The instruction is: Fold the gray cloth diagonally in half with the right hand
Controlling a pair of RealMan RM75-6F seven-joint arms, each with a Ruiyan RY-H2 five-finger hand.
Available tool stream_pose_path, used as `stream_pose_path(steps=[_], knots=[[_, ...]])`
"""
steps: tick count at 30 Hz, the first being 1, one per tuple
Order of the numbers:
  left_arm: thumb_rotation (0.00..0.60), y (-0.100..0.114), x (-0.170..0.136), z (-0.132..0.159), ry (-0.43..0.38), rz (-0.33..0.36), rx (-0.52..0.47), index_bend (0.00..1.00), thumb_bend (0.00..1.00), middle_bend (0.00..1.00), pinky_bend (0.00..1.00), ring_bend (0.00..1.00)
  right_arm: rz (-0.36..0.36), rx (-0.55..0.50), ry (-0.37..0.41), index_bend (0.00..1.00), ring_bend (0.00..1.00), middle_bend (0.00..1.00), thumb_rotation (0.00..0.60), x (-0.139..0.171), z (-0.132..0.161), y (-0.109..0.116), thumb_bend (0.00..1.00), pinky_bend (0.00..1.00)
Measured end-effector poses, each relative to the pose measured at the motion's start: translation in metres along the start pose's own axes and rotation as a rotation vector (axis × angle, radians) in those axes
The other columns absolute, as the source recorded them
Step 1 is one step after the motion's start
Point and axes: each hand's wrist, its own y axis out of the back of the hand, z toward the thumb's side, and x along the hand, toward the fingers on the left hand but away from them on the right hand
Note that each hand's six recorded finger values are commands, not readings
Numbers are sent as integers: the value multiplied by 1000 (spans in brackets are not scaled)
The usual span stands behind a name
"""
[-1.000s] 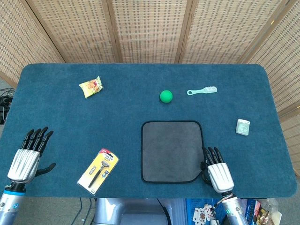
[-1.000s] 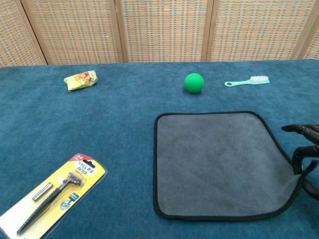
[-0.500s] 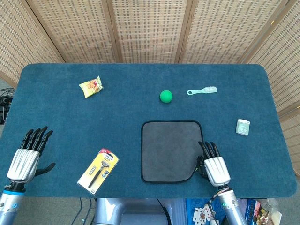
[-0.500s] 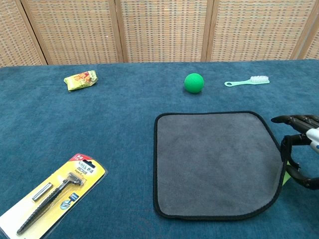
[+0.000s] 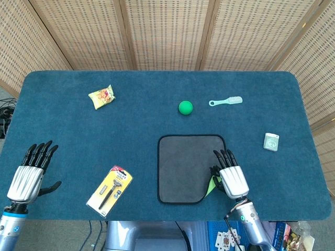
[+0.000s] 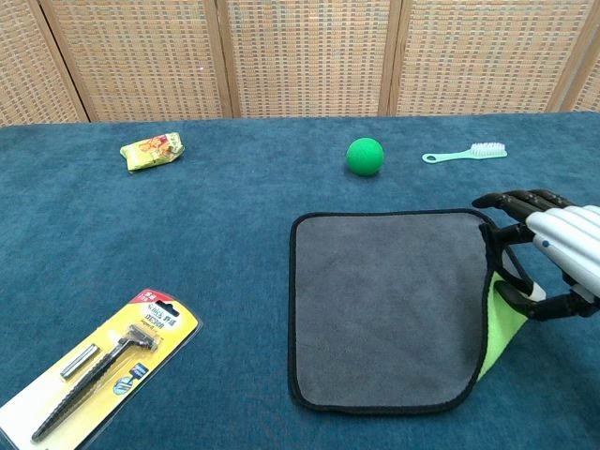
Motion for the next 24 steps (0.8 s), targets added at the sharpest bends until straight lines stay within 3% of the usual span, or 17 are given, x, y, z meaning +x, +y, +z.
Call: stream_pose_path(steps=[15,24], knots=[[600,-2,4,-5,19,-10,-2,0,160,0,0,0,42,44,9,630,0,113,600,-52,21,-8,539,0],[600,-6,7,-8,29,-22,0,0,161,0,0,0,25,42,16,638,0,121,600,-75,31,-5,539,0]])
